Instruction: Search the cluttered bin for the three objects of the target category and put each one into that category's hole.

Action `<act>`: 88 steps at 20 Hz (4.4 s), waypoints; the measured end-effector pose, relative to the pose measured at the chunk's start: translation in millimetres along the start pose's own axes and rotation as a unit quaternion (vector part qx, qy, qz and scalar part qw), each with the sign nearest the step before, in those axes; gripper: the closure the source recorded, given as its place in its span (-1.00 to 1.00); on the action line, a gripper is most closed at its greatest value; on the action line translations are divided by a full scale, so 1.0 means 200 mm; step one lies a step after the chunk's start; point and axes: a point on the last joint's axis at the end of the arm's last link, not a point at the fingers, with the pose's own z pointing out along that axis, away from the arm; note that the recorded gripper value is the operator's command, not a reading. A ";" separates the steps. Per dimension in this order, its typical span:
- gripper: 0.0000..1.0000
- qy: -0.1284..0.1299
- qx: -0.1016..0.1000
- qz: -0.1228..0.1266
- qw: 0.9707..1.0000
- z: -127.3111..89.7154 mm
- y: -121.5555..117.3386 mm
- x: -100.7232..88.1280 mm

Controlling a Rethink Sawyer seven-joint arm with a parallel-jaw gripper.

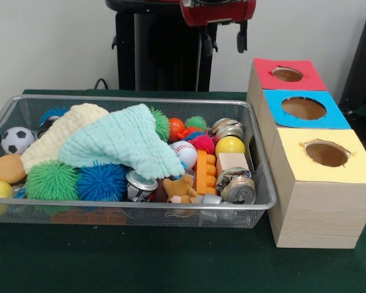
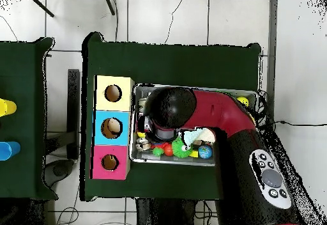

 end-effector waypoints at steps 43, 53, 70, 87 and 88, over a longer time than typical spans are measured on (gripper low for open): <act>-1.00 -0.141 -0.012 0.025 0.990 -0.05 -0.08 -0.95; -1.00 -0.157 0.027 0.042 0.986 -0.03 -0.35 -1.02; -1.00 -0.139 0.047 0.045 0.988 0.01 -0.49 -0.90; -1.00 -0.137 0.053 0.022 0.989 0.13 -0.41 -0.72; -1.00 -0.136 0.053 0.022 0.989 0.13 -0.41 -0.71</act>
